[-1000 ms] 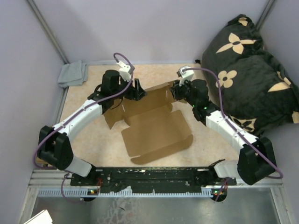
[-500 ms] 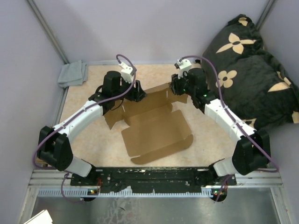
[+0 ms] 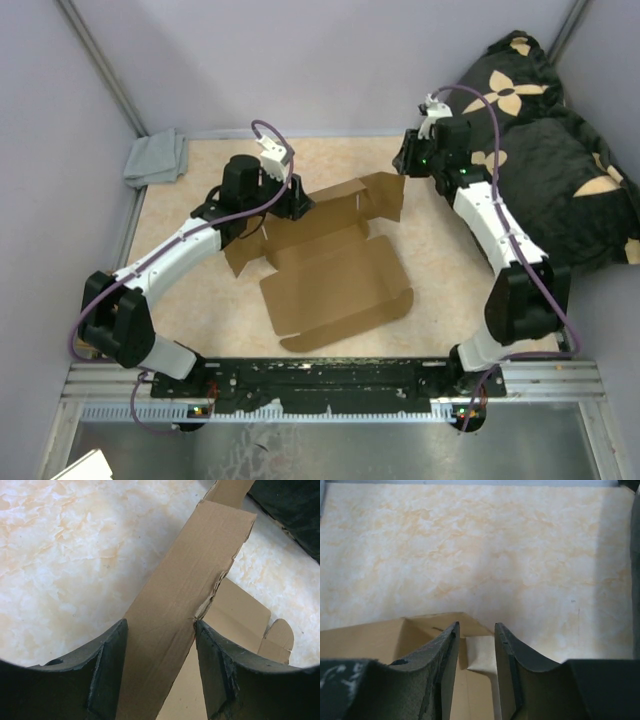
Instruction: Fold the paper box
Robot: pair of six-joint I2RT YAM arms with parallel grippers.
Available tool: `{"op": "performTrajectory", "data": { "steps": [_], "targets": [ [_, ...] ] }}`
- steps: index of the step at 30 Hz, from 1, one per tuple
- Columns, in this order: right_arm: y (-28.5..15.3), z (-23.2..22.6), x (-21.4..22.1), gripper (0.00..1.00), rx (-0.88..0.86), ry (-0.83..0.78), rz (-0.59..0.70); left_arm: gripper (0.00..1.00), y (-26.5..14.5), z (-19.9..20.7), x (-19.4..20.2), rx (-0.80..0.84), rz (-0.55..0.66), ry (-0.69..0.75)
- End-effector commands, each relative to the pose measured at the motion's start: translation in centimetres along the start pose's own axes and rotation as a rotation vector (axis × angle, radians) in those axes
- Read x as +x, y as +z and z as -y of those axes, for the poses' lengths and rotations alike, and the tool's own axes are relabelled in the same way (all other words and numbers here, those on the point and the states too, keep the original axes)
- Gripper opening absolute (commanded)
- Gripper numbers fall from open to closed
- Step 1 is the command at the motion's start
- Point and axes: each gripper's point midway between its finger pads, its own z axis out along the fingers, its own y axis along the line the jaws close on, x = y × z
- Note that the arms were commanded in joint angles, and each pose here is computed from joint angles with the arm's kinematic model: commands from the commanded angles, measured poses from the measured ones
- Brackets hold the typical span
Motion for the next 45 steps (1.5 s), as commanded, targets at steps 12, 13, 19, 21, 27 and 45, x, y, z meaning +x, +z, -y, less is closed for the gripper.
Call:
{"op": "performTrajectory", "data": {
  "steps": [12,13,19,21,27,45],
  "targets": [
    [7.7,4.5,3.6,0.32,-0.117,0.079,-0.185,0.6,0.6,-0.7,3.4,-0.042,-0.102,0.0],
    [7.7,4.4,3.8,0.32,-0.131,0.07,-0.186,0.6,0.7,-0.8,3.4,-0.044,-0.104,-0.003],
    [6.8,2.6,4.9,0.33,-0.263,0.023,-0.193,0.59,1.2,-1.0,3.2,-0.053,-0.112,-0.011],
    [6.4,2.0,5.0,0.33,-0.296,0.013,-0.19,0.59,1.4,-1.1,3.2,-0.058,-0.115,-0.01],
    [5.1,1.2,6.0,0.34,-0.339,0.003,-0.207,0.59,1.6,-1.1,3.0,-0.058,-0.117,-0.005],
    [3.0,-0.8,7.8,0.33,-0.448,0.031,-0.254,0.43,1.5,0.2,3.0,0.008,-0.112,-0.01]
  ]
}}
